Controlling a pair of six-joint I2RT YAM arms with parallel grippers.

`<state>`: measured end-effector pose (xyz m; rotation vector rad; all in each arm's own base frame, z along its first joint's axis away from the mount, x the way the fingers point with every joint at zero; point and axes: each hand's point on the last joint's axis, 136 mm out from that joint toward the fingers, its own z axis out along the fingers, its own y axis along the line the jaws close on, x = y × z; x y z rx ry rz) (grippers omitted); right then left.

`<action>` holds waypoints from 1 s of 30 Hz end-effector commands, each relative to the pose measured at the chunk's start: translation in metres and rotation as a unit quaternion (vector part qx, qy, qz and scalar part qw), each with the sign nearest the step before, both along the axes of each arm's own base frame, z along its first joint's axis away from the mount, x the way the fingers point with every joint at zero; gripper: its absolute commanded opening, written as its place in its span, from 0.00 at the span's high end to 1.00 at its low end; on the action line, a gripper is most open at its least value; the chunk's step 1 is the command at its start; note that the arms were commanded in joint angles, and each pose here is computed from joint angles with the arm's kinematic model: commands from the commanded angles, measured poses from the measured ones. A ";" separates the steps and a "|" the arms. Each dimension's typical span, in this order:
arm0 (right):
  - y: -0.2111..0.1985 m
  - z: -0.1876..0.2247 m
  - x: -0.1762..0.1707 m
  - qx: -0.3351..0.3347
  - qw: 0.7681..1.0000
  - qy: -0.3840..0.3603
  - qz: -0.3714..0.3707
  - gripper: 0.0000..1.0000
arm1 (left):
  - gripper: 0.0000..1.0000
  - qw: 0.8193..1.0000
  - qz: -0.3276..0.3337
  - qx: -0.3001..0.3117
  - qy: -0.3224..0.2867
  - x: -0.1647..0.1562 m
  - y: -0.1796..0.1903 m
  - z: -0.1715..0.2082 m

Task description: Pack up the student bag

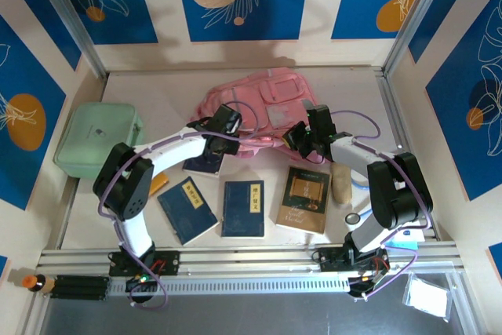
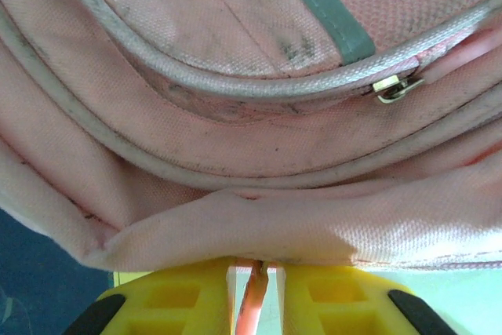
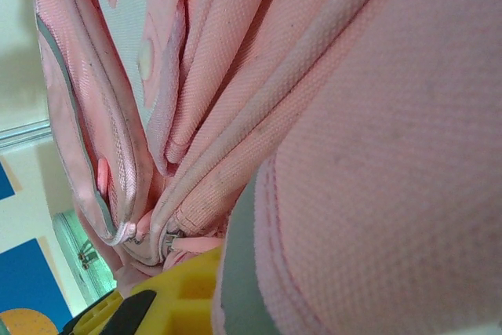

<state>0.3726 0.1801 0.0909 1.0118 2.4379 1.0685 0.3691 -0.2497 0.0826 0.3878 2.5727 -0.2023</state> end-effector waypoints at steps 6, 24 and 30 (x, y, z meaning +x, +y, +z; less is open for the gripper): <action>0.002 0.019 0.004 0.010 1.000 -0.025 0.007 1.00 | 0.78 1.000 -0.002 0.016 0.013 -0.001 0.007 -0.015; 0.003 0.018 0.006 0.012 1.000 -0.022 0.008 1.00 | 0.73 1.000 -0.028 -0.003 -0.006 -0.002 0.002 -0.008; 0.003 0.018 0.006 0.011 1.000 -0.022 0.008 1.00 | 0.72 0.999 -0.031 -0.007 -0.015 -0.001 0.001 0.000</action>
